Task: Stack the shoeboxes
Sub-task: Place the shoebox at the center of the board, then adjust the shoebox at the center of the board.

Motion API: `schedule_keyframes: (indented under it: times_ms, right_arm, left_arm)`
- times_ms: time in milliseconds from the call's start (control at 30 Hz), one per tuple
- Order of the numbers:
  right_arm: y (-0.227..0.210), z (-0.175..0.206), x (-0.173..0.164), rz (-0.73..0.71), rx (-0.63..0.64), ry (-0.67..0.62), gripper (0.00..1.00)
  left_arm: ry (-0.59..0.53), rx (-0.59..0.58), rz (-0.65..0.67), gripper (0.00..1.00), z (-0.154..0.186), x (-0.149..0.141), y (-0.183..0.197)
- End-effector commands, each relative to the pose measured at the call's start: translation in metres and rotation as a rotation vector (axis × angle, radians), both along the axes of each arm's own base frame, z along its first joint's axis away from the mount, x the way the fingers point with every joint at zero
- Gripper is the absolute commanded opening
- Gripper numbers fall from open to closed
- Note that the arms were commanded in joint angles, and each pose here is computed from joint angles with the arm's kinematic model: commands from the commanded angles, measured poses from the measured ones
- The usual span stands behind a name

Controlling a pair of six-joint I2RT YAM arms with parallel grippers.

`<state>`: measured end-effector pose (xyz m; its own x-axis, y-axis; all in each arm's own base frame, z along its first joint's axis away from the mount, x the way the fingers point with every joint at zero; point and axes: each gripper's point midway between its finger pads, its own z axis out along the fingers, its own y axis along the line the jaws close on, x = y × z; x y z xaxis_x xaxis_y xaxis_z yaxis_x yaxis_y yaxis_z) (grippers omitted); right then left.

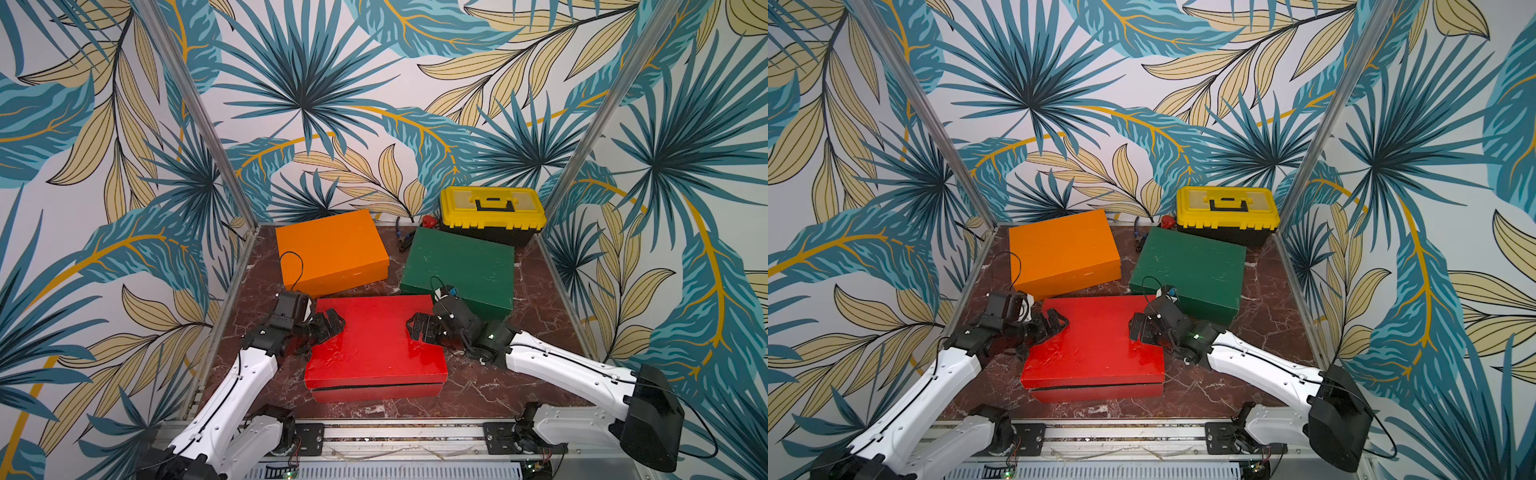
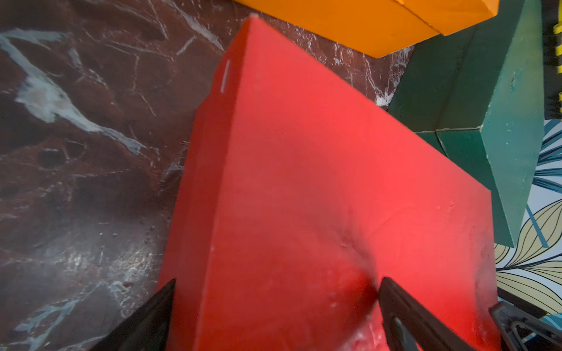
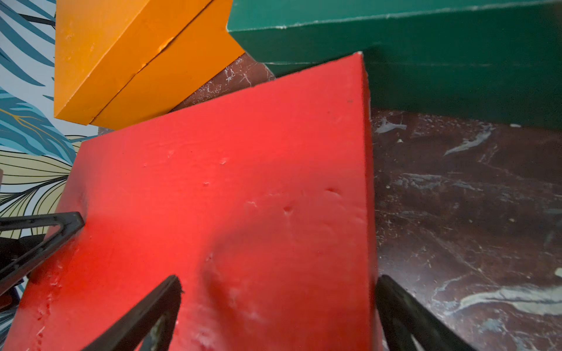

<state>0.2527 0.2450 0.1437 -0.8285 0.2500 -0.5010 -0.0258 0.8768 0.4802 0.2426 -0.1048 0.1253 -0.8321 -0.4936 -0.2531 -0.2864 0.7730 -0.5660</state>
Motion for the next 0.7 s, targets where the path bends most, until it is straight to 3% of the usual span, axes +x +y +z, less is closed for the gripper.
schedule_keyframes:
  times_ms: [0, 200, 367, 667]
  right_arm:
    - [0.002, 0.001, -0.001, 0.029, 0.004, -0.012, 0.99]
    - [-0.024, -0.007, -0.001, -0.017, -0.134, -0.018, 0.99]
    - [-0.038, 0.004, -0.005, -0.028, -0.154, -0.054, 0.99]
    - [-0.016, -0.003, -0.026, 0.066, -0.016, 0.019, 0.98]
  left_arm:
    - [0.012, -0.011, -0.030, 1.00, -0.006, -0.002, -0.005]
    - [-0.017, 0.022, 0.009, 1.00, -0.005, -0.002, 0.005]
    - [-0.079, 0.024, 0.027, 1.00, 0.006, -0.007, 0.010]
    - [-0.099, -0.065, -0.014, 0.99, 0.014, -0.025, -0.002]
